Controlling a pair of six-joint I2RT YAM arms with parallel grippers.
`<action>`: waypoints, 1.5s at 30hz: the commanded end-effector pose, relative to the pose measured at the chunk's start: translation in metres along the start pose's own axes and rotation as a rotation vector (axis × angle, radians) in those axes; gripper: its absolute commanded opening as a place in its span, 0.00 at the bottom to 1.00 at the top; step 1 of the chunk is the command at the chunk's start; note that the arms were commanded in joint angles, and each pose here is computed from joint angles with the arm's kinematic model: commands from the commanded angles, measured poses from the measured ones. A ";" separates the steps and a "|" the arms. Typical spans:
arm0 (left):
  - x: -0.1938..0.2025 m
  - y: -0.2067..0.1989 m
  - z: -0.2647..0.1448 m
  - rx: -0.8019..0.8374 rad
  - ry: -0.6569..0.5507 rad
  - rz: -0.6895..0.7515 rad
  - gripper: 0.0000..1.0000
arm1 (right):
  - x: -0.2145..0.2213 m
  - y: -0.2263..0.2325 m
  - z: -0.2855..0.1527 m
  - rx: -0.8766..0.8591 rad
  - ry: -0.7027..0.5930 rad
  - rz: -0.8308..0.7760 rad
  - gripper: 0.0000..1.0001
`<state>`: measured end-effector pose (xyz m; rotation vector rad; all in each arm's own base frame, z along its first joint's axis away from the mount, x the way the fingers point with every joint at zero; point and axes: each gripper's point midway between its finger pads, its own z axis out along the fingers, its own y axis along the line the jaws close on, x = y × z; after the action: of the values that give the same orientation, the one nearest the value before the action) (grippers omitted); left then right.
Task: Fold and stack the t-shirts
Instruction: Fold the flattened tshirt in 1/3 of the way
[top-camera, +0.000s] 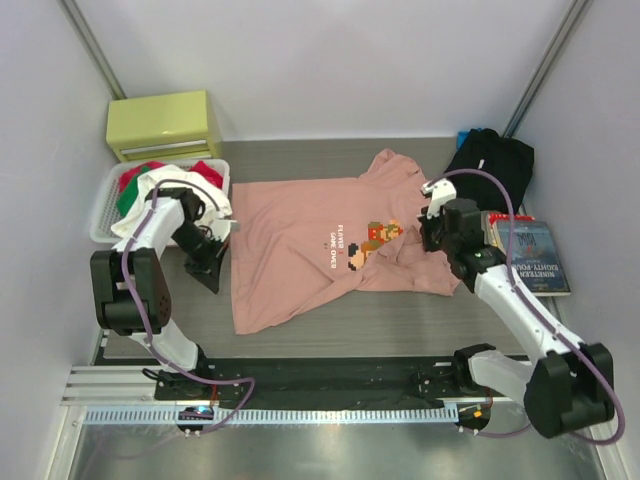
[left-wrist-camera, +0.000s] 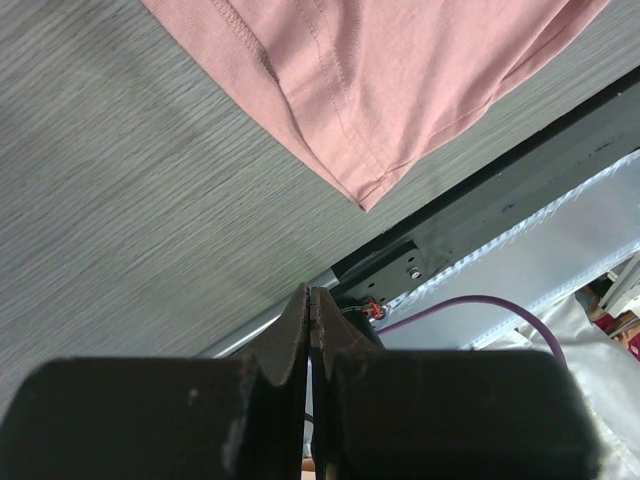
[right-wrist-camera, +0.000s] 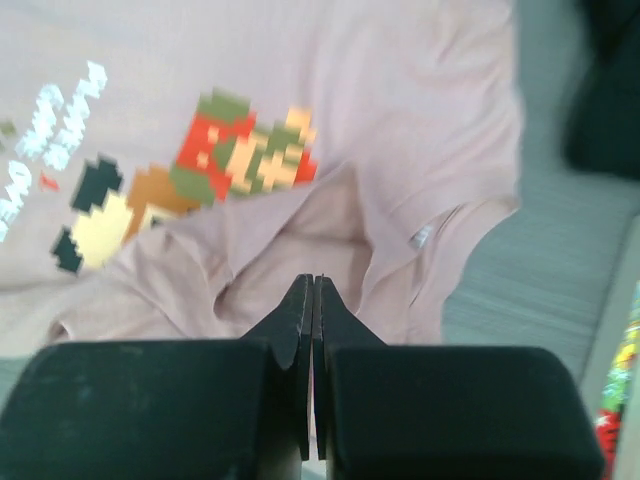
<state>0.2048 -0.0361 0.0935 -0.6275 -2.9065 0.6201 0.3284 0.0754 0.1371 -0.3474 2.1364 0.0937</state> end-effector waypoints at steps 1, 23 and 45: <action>0.044 -0.036 -0.011 0.144 0.191 -0.084 0.00 | -0.057 -0.016 -0.030 0.088 -0.182 -0.040 0.01; 0.026 -0.037 0.013 0.351 0.308 -0.158 0.25 | -0.063 -0.021 -0.066 0.099 -0.259 -0.044 0.01; 0.030 0.001 0.062 0.236 0.392 -0.260 0.51 | -0.053 -0.019 -0.060 0.077 -0.251 -0.035 0.01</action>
<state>0.1977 -0.0437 0.0313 -0.4439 -2.6247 0.6866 0.3078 0.0564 0.1989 -0.3221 1.9489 0.0289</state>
